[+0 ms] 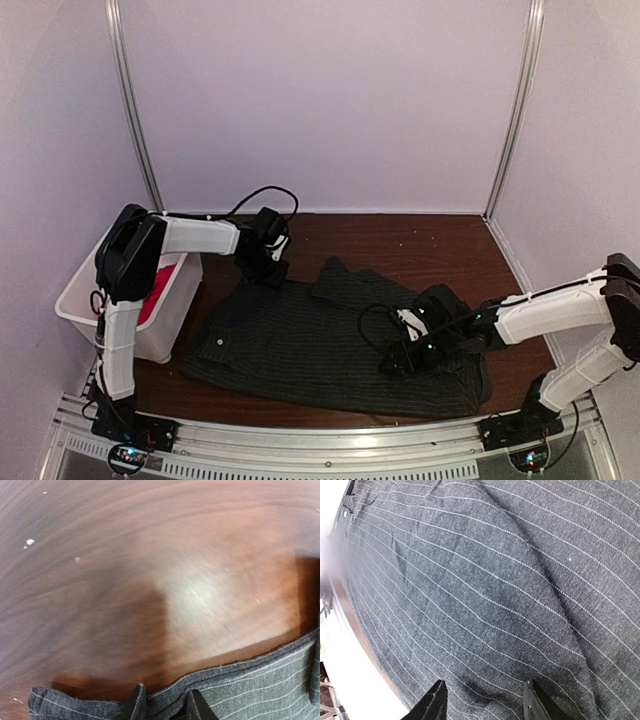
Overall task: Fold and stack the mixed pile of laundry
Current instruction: Rotate the 1/3-folded shirt at the center of the board, then pick up the 1/3-folded shirt from the center of the board.
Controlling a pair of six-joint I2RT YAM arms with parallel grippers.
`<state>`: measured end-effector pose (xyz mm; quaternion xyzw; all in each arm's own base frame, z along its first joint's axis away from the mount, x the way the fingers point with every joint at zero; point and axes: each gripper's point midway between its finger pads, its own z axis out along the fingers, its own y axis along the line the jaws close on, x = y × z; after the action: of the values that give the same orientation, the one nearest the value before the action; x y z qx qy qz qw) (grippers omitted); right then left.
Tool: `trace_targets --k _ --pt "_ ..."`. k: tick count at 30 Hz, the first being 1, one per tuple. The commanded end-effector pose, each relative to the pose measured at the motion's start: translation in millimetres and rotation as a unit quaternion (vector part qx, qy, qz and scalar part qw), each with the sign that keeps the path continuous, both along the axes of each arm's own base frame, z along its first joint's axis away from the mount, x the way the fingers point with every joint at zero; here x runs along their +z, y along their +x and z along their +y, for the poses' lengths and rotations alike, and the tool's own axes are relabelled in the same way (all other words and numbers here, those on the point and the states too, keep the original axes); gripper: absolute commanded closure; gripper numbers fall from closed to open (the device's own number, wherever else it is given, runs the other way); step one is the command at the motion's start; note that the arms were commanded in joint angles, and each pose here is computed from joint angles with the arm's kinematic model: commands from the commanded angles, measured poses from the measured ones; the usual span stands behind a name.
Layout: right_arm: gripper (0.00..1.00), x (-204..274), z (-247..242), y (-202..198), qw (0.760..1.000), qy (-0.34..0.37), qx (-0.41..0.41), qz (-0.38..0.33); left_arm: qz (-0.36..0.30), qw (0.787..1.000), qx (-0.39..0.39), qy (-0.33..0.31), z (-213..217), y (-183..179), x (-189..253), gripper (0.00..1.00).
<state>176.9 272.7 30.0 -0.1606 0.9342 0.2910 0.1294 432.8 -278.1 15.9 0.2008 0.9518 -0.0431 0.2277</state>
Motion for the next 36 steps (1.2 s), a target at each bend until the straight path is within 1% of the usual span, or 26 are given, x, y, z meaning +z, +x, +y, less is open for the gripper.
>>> trace_targets --k 1,3,4,6,7,9,11,13,18,20,25,28,30,32,34,36 --pt "0.47 -22.9 -29.5 -35.2 0.996 -0.054 -0.009 0.073 0.057 0.998 -0.03 -0.007 7.0 -43.4 -11.7 0.69" --pt "0.46 1.9 -17.1 -21.6 0.999 -0.032 0.006 0.033 0.042 0.998 -0.031 -0.017 11.4 -49.2 -3.3 0.63" --pt "0.45 17.5 -10.7 -9.1 1.0 -0.027 0.011 0.0 0.034 0.999 -0.027 -0.024 12.6 -49.2 3.5 0.61" --pt "0.43 45.2 -6.0 25.0 0.996 -0.045 0.002 -0.076 0.02 0.999 -0.018 -0.038 13.1 -46.9 18.0 0.57" --pt "0.43 57.5 -0.2 38.9 0.994 -0.047 0.005 -0.101 0.015 0.998 -0.019 -0.053 9.4 -46.2 26.7 0.56" --pt "0.43 70.8 12.8 64.2 0.989 -0.057 0.012 -0.135 0.009 0.996 -0.023 -0.086 0.1 -46.5 42.7 0.52" --pt "0.43 81.7 34.8 86.6 0.985 -0.059 0.029 -0.159 0.004 0.995 -0.016 -0.098 -1.8 -44.8 50.6 0.49" --pt "0.44 82.4 53.8 102.8 0.983 -0.063 0.045 -0.169 0.007 0.995 0.002 -0.101 3.7 -42.6 53.4 0.48" --pt "0.43 87.9 98.3 135.8 0.98 -0.042 0.06 -0.187 0.011 0.992 0.042 -0.115 21.1 -42.4 59.8 0.45" --pt "0.42 85.5 114.1 142.9 0.98 -0.031 0.065 -0.184 0.006 0.992 0.048 -0.113 24.9 -43.5 64.9 0.43" --pt "0.38 60.0 146.4 149.9 0.982 -0.028 0.079 -0.169 -0.004 0.992 0.058 -0.109 32.8 -44.5 73.0 0.4" --pt "0.35 39.5 152.9 157.3 0.982 -0.05 0.076 -0.163 -0.003 0.992 0.057 -0.112 33.0 -45.6 74.2 0.39" --pt "0.28 26.3 151.5 163.6 0.981 -0.074 0.07 -0.163 -0.003 0.992 0.056 -0.114 32.5 -45.9 73.7 0.39" --pt "0.25 15.2 148.1 168.4 0.978 -0.103 0.066 -0.166 -0.001 0.992 0.055 -0.116 31.9 -46.7 72.1 0.39" --pt "0.27 9.1 139.9 176.9 0.973 -0.14 0.054 -0.177 -0.001 0.992 0.056 -0.114 33.1 -47.3 70.1 0.39" --pt "0.33 8.7 130.0 186.3 0.965 -0.172 0.038 -0.195 0.0 0.992 0.056 -0.112 33.7 -48.5 66.8 0.39"
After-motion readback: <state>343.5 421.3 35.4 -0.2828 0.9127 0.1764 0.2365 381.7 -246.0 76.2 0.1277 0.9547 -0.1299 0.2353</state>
